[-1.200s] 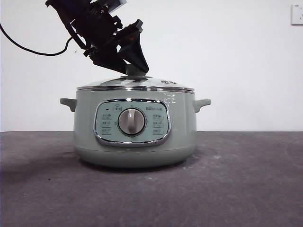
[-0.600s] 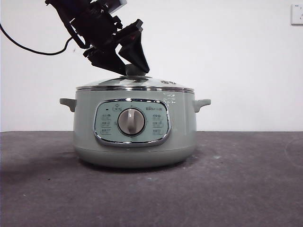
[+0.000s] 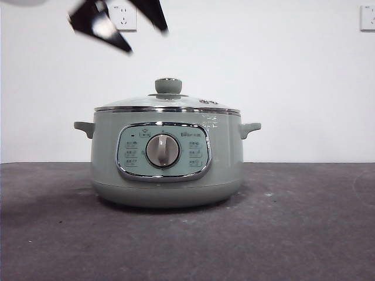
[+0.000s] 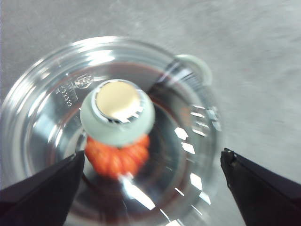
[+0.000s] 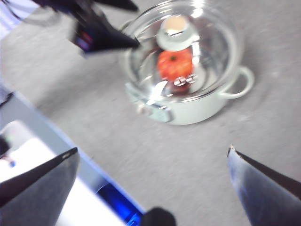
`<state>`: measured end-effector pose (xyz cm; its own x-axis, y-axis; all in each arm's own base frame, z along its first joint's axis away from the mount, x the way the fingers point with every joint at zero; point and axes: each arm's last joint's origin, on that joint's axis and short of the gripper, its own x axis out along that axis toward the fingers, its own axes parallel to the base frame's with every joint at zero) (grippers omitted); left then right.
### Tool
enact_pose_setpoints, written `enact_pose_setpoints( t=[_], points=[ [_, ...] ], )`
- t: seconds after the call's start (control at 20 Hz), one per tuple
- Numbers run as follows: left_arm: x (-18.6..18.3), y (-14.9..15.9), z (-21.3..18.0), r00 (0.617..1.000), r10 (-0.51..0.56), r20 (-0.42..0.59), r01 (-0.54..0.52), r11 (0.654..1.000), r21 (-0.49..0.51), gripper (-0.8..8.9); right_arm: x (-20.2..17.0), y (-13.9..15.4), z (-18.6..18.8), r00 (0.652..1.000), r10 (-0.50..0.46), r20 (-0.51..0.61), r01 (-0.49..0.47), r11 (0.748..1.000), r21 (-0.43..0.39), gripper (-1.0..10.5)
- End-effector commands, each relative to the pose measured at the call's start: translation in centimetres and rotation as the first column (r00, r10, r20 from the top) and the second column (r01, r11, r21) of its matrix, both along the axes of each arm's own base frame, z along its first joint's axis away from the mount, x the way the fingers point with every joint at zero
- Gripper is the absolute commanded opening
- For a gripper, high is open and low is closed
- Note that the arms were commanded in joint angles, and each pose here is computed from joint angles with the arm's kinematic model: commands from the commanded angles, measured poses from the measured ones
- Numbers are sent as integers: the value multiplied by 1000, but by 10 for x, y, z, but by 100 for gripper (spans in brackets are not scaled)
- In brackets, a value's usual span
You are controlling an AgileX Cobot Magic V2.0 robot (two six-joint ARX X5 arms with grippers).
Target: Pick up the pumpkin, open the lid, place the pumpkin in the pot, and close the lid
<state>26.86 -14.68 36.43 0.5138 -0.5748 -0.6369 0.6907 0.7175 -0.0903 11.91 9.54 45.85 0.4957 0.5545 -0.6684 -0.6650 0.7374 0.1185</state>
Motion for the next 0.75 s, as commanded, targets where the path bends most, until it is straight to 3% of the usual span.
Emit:
enact_pose_setpoints(
  t=[0.05, 0.15, 0.25, 0.3, 0.35, 0.4, 0.75],
  points=[
    [-25, 10, 25, 998, -51, -40, 50, 998, -27, 458, -2, 0, -1, 999, 31, -34, -30, 999, 16, 607],
    [-46, 19, 50, 995, -92, -46, 89, 994, -62, 452, -3, 0, -2, 999, 30, -43, -30, 1000, 9, 495],
    [-64, 28, 69, 995, -99, -27, 97, 993, -66, 251, -3, -1, -3, 998, 31, -50, -31, 1000, 3, 348],
    [-71, 32, 76, 995, -101, -15, 100, 993, -69, 82, -3, -1, -3, 998, 32, -52, -32, 999, 1, 235],
    [-76, 34, 79, 995, -101, -8, 100, 992, -72, -27, -3, -1, -3, 998, 35, -49, -35, 999, -2, 117],
    [-79, 36, 81, 995, -101, -5, 101, 992, -74, -6, -3, -1, -3, 998, 39, -46, -39, 999, -5, -5],
    [-84, 39, 78, 994, -97, -49, 94, 994, -53, -4, -3, 0, -2, 999, 14, -50, -13, 1000, 17, 2]
  ],
)
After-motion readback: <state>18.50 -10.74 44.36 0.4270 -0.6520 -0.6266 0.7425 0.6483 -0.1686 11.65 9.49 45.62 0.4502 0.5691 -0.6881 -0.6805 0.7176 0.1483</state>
